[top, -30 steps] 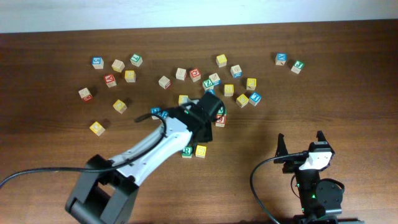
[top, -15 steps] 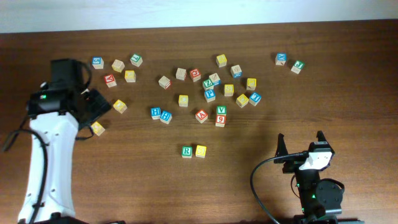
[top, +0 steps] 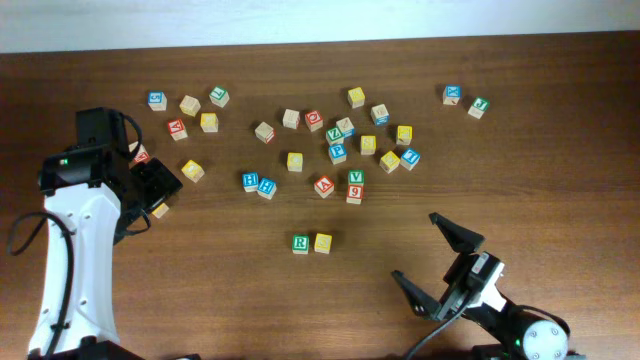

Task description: Spell out RSS

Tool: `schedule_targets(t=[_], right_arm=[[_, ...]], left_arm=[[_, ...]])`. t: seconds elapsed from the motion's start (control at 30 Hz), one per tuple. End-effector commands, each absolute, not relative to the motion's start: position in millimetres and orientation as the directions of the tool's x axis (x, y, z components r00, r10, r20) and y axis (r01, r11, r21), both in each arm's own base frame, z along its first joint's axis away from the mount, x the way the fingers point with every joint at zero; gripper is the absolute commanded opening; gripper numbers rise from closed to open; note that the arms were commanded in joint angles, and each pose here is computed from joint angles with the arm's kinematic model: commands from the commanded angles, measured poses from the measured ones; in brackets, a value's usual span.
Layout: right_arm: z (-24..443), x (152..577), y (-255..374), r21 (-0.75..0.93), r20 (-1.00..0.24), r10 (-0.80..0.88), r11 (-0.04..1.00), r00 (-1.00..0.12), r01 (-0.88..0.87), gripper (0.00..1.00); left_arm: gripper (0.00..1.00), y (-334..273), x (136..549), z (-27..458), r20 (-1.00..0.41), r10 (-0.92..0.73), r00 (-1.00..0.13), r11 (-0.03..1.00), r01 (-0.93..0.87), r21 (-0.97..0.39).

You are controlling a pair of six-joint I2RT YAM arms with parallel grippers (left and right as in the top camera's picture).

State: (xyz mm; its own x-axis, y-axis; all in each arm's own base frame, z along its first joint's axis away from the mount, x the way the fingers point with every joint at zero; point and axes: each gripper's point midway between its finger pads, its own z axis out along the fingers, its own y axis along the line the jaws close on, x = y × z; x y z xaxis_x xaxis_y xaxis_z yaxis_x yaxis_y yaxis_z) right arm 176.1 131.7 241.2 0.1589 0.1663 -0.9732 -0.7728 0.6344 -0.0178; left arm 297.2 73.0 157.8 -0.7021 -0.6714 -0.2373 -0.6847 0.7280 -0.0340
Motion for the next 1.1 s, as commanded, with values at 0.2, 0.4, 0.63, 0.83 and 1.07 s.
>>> schedule_targets(t=[0.2, 0.4, 0.63, 0.83, 1.07], right_arm=[[400.8, 154.7, 80.1, -0.033, -0.793, 0.316, 0.831, 0.52, -0.555, 0.98], [386.2, 255.7, 103.1, 0.1, -0.994, 0.105, 0.809, -0.025, -0.579, 0.98], [296.8, 373.4, 152.6, 0.374, -0.763, -0.09, 0.747, -0.641, -0.55, 0.98], [243.9, 409.4, 202.4, 0.55, -0.631, -0.122, 0.627, -0.766, -0.552, 0.98], [115.1, 460.7, 171.4, 0.09, -0.521, 0.058, 0.996, -0.851, 0.012, 0.98]], left_arm=[[0.99, 71.2, 295.4, 155.3, -0.227, -0.661, -0.715, 0.739, -0.673, -0.032], [0.99, 71.2, 295.4, 155.3, -0.227, -0.661, -0.715, 0.739, -0.673, -0.032], [0.99, 71.3, 295.4, 155.3, -0.227, -0.661, -0.715, 0.739, -0.673, -0.032], [0.99, 71.2, 295.4, 155.3, -0.227, -0.661, -0.715, 0.739, -0.673, -0.032], [0.99, 71.2, 295.4, 155.3, -0.227, -0.661, -0.715, 0.739, -0.673, -0.032]])
